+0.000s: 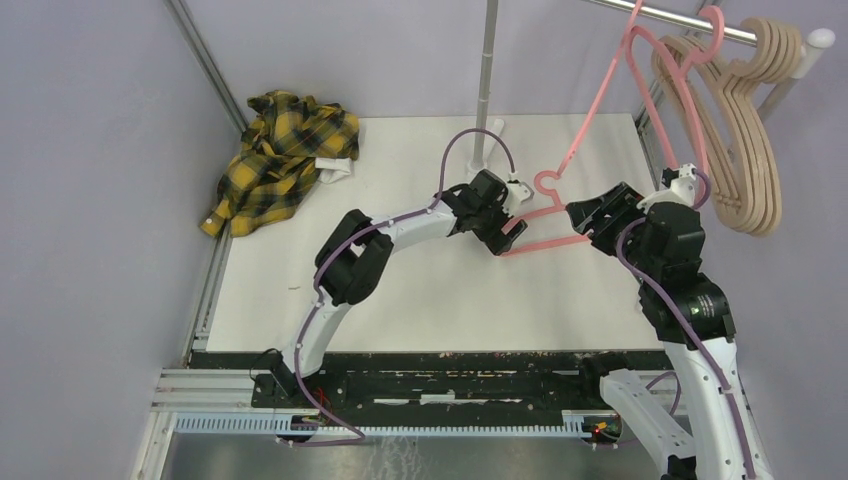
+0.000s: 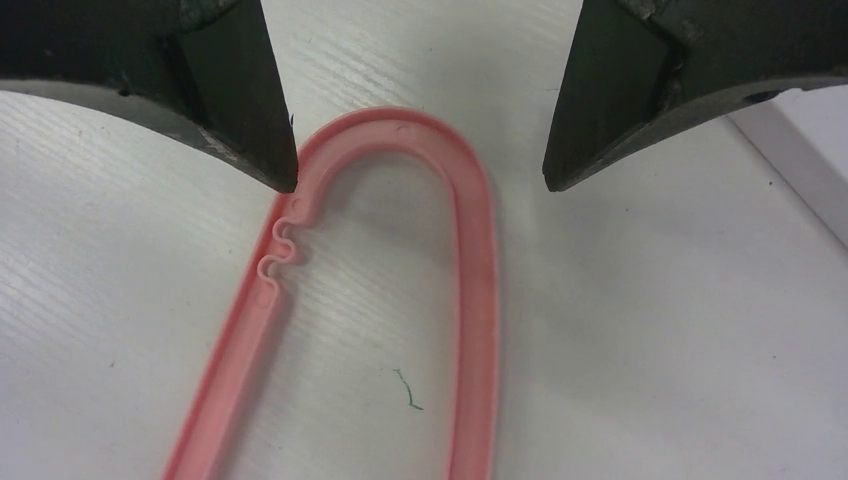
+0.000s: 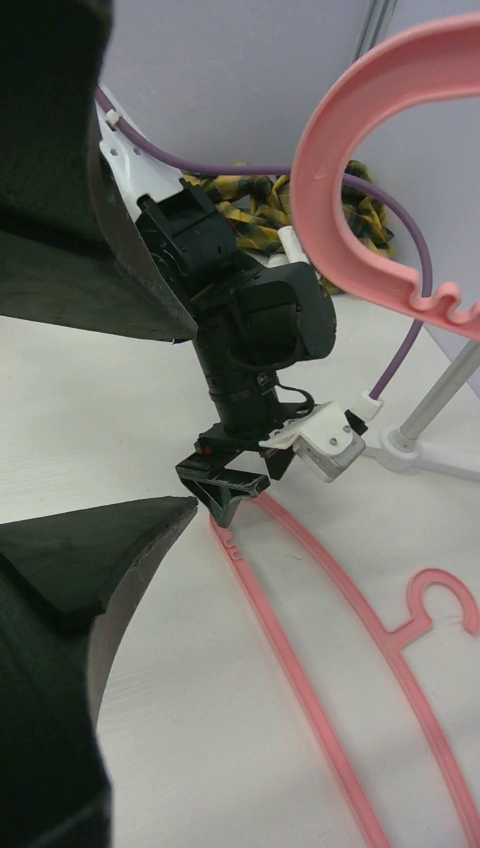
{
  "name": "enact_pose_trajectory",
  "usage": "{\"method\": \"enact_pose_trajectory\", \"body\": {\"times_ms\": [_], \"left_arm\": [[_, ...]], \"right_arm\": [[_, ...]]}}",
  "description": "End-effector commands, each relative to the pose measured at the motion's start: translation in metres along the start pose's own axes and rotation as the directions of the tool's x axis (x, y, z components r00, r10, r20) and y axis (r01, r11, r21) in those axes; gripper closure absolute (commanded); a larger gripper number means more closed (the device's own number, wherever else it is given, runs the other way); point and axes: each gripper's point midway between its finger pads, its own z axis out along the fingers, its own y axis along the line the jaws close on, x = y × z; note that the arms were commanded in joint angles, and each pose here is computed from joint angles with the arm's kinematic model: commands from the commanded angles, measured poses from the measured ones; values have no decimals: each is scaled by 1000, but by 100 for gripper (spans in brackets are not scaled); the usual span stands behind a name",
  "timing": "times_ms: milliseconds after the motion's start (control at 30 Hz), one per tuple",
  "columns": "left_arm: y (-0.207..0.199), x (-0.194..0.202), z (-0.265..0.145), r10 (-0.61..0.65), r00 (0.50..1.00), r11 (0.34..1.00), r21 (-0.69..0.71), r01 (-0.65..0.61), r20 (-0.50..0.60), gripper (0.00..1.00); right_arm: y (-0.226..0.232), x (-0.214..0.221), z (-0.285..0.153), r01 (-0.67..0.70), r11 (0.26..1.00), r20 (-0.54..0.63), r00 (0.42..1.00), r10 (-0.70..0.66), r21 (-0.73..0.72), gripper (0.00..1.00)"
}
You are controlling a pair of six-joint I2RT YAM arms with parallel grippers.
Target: Organize the hangers
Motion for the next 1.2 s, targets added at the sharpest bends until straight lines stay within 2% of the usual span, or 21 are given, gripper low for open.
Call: {"method": "enact_pose_trajectory", "body": {"times_ms": [0,300,400,500,700,933,1167], "left_arm": [[7,-23,0,11,999,999,-42,-9,42,0],[23,36,17,-53,988,985,-169,28,-144,7],[20,46,17,-61,984,984,-174,32,-168,16],[16,52,16,-73,981,985,-165,43,-178,36],[11,63,8,-104,974,984,-163,71,-203,96],[15,54,-42,-137,978,965,-245,96,-157,97],[15,21,-109,-191,981,934,-304,187,17,97]], "right_arm": [[-2,6,-3,27,1000,-8,1000,-27,-13,34],[-11,21,-4,23,1000,-33,999,-24,-16,36],[-13,25,-5,24,1000,-44,999,-25,-19,38],[-16,29,-5,19,1000,-50,999,-20,-17,39],[-19,32,-9,25,1000,-51,998,-26,-17,41],[-26,49,-14,38,999,-111,993,-39,-15,45],[-41,89,-9,-11,1000,-226,974,8,-9,46]]}}
